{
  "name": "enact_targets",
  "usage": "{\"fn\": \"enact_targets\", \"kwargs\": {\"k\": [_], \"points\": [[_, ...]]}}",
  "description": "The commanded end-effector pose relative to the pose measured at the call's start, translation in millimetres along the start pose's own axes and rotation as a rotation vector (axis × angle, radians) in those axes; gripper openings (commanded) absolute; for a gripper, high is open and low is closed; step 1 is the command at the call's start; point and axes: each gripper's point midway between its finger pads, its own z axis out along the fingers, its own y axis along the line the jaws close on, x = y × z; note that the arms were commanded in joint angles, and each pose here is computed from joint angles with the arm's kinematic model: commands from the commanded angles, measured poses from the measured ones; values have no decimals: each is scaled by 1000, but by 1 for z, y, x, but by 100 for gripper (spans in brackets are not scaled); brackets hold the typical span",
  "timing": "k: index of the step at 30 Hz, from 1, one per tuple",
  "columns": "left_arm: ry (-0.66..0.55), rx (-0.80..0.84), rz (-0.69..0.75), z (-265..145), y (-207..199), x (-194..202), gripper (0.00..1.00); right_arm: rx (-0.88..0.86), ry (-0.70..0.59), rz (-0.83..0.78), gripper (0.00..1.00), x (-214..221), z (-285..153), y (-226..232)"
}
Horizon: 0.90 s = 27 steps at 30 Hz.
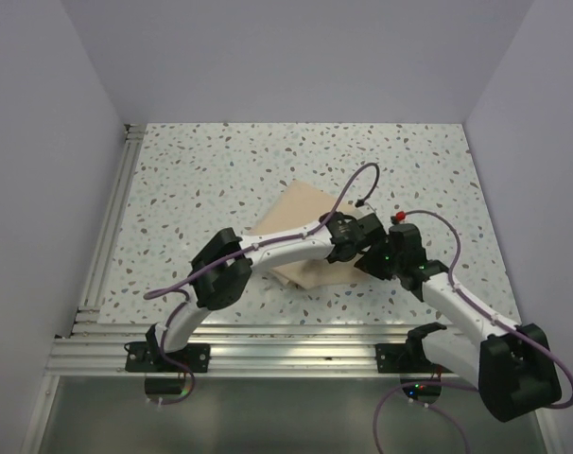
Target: Prepare the surgical pack
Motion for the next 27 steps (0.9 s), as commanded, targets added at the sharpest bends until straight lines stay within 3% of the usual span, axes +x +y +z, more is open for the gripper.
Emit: {"fn": "enact_targets", "kwargs": {"k": [1,9,27], "points": [[-59,-32,-3,-37,26,-26,0,-112,-25,-24,22,-2,7,16],[-74,-72,-8,-61,43,-36,0,-166,-72,-7,26,-6,18,20],[-155,-89,-73,-98,69,-63,0,-256,-160,16,21,-6,45,62]]}}
